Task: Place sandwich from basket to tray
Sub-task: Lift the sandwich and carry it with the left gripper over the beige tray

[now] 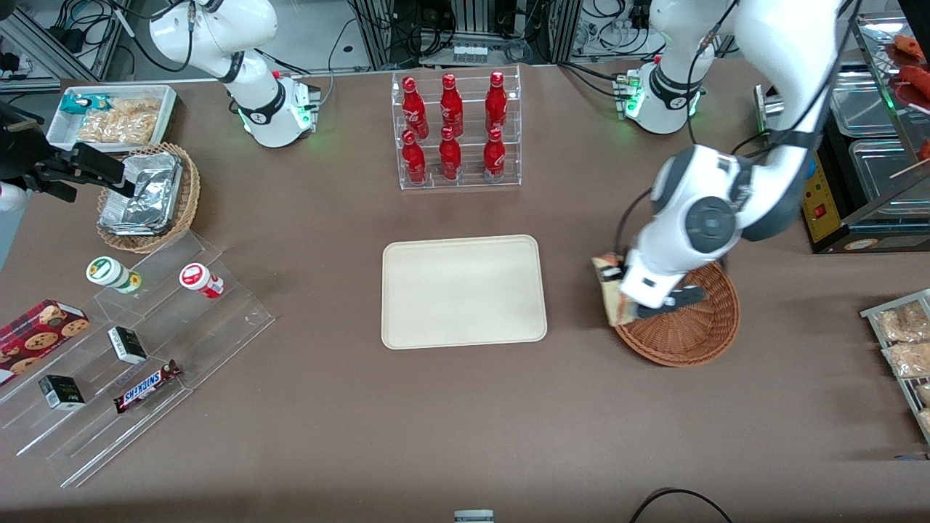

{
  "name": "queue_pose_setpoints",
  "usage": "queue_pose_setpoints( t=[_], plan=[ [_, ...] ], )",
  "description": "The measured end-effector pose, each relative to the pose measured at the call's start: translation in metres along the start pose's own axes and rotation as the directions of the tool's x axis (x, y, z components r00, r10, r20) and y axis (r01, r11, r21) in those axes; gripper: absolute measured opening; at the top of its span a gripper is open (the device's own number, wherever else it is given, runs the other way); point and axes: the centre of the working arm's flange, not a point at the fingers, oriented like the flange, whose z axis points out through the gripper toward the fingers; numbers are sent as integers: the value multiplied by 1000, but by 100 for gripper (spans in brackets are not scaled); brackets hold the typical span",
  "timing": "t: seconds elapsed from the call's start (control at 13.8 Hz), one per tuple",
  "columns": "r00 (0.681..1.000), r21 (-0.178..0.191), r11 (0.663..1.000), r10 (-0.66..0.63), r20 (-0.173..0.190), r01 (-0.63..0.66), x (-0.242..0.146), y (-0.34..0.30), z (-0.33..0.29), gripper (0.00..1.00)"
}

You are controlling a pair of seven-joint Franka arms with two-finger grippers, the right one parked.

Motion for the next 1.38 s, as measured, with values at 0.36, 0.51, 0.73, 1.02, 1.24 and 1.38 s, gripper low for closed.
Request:
queue_pose_setpoints(
  t=[0.36, 0.51, 0.73, 1.02, 1.24, 1.38],
  plan=[
    [999, 4, 1000, 1, -34, -1, -27, 111, 24, 15],
    [999, 6, 1000, -13, -53, 13, -34, 144, 36, 15],
    [998, -4, 1000, -16, -59, 16, -50, 184, 53, 15],
    [993, 18, 1000, -19, -118, 21, -77, 229, 80, 15],
    [994, 22, 1000, 4, -109, -1, -93, 249, 101, 15],
    [994, 12, 1000, 16, -105, -15, -99, 257, 112, 15]
  ],
)
